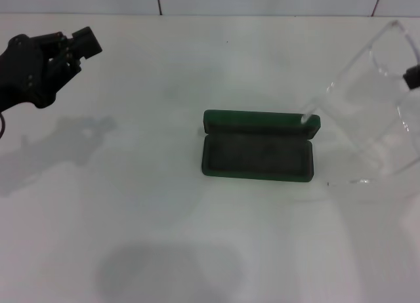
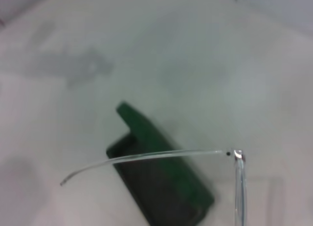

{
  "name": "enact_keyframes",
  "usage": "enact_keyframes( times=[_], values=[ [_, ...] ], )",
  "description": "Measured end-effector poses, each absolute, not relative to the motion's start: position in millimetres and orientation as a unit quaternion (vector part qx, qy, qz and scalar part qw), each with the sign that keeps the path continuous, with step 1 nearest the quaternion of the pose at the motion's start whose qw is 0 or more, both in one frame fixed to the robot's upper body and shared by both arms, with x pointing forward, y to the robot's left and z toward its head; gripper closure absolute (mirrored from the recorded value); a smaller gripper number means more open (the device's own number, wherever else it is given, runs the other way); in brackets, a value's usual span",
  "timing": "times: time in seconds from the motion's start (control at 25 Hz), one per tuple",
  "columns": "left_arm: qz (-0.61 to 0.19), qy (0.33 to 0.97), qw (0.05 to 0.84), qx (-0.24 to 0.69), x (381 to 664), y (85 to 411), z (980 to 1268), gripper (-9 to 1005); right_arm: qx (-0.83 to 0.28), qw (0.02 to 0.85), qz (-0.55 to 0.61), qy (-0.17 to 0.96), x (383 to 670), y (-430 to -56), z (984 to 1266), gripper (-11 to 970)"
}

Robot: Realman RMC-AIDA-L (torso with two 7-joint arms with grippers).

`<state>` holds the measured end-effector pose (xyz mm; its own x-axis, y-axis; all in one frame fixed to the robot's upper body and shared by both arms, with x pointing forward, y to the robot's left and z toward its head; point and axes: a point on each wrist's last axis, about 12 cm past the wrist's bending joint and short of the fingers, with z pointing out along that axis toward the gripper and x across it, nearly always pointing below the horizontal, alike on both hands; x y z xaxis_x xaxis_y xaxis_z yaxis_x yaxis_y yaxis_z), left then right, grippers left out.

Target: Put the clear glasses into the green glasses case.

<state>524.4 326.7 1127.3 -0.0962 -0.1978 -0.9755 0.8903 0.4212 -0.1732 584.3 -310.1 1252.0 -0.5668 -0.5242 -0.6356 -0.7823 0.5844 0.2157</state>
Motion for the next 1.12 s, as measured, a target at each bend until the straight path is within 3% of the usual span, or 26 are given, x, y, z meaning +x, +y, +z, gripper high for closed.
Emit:
enact_keyframes(
  times=[0.6, 1.12],
  values=[
    [-0.530, 0.539, 0.578, 0.308, 552, 296, 1150, 927, -0.399, 0.422, 0.351, 0.735, 584, -305, 1238, 881],
    [-0.561, 0.502, 0.573, 0.323, 567, 275, 1165, 927, -0.422, 0.443, 0.446, 0.653, 605, -257, 1211, 893]
  ],
)
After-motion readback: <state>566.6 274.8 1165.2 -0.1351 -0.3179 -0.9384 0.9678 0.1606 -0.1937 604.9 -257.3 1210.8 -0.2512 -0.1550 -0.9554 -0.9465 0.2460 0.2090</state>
